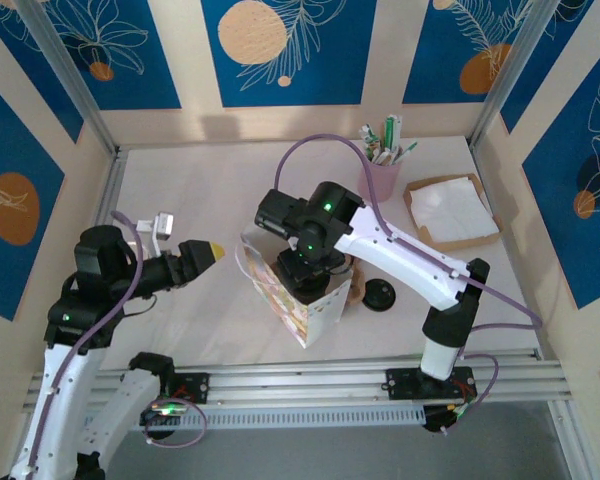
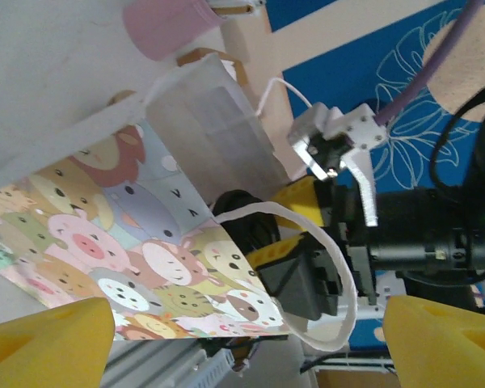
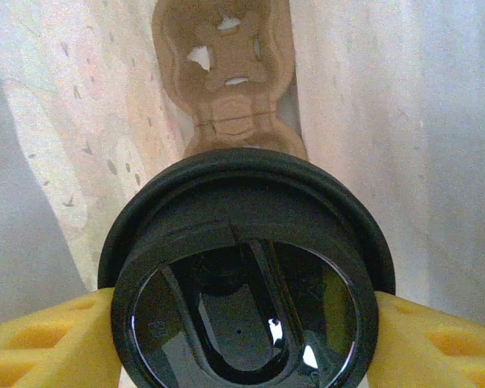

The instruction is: Pack the takeout coffee

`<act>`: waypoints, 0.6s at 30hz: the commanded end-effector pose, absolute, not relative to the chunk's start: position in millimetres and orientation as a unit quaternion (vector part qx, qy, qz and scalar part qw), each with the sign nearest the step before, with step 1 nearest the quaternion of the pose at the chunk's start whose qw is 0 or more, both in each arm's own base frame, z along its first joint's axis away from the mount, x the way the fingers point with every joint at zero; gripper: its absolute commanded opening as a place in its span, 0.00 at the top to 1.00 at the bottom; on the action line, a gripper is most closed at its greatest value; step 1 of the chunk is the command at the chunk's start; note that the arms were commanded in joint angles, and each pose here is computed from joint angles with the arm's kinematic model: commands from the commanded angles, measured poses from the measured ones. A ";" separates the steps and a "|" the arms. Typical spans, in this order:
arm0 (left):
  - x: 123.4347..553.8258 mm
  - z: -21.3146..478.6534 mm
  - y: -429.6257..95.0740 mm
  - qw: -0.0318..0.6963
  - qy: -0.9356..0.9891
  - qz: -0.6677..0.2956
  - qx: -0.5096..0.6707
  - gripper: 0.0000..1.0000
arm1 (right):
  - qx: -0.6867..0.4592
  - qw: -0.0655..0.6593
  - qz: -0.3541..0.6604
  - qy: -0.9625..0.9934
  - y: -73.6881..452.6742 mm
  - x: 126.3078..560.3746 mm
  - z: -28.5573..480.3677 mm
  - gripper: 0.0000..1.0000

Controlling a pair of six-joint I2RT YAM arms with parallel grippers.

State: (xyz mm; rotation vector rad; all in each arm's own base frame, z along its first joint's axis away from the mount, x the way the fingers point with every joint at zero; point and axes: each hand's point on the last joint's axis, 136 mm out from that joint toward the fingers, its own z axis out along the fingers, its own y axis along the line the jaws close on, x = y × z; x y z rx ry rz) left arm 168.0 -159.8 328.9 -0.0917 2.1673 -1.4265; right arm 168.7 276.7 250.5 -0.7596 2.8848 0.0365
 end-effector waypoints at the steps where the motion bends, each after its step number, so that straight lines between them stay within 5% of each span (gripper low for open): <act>1: 163.3 336.7 -167.3 0.248 0.781 -0.572 -0.032 0.14 | -0.265 0.013 -0.046 0.963 245.4 144.4 243.4 0.31; 18: 168.9 328.5 -174.9 0.234 0.778 -0.582 -0.037 0.24 | -0.266 -0.006 -0.070 0.961 243.4 143.4 229.4 0.31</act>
